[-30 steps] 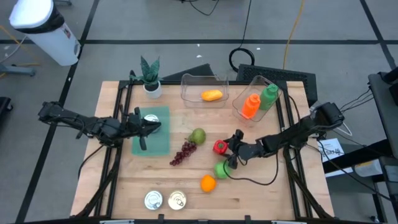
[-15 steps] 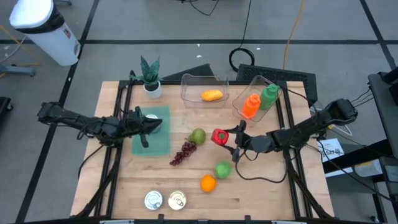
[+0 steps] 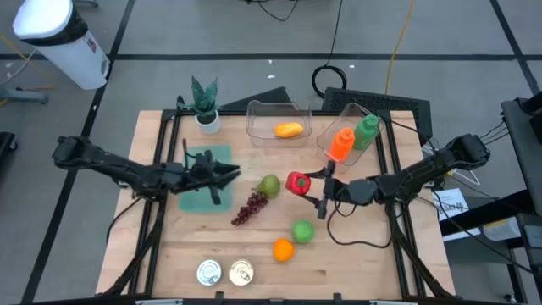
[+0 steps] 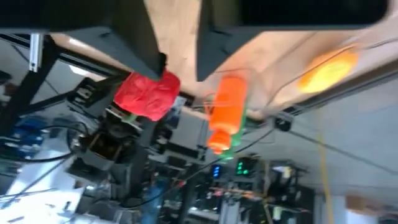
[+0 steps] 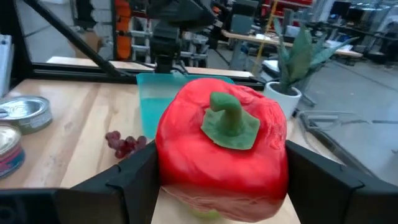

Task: Pick & Place Food Item
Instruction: Put the red bell pepper into the left transparent bin

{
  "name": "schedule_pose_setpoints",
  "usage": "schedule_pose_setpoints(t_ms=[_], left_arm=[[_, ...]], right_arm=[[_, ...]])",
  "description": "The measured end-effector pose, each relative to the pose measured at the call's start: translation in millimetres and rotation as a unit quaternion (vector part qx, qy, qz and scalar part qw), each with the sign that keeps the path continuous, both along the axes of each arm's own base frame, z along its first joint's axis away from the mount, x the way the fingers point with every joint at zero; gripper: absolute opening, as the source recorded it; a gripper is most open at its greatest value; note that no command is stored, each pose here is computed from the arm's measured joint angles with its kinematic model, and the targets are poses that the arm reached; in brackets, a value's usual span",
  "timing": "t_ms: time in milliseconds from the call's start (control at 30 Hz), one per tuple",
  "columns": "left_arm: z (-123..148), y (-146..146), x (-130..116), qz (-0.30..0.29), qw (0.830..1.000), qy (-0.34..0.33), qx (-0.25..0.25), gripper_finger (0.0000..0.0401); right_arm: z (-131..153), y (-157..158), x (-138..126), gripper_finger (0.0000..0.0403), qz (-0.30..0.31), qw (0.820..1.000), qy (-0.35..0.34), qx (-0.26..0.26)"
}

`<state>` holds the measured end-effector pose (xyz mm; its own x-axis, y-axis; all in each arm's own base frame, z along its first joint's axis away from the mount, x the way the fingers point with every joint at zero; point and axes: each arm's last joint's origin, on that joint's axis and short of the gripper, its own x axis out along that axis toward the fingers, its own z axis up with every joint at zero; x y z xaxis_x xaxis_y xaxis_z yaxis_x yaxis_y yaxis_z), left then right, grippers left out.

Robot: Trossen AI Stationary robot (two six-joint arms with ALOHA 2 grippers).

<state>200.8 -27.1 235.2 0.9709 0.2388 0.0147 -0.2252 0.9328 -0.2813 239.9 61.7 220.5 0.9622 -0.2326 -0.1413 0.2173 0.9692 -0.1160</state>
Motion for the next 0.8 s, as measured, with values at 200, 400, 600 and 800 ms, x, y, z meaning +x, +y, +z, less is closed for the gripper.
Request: schedule_pose_setpoints(t_ms=[200,400,600,800], left_arm=[[-13,-7,30,-0.031,0.999,-0.004,0.035,0.0225],[-18,-16,69,-0.064,0.996,0.029,0.063,0.028],[-11,-24,104,-0.122,0.984,0.046,0.121,0.029],[-4,-18,129,-0.155,0.983,0.072,0.071,0.0287]], right_arm=[[6,-2,3,0.0279,0.05,0.998,-0.028,0.014],[8,-7,5,0.0281,0.078,0.996,-0.041,0.021],[8,-8,6,0.0281,0.099,0.994,-0.04,0.019],[10,-6,6,0.0282,0.124,0.991,-0.048,0.019]])
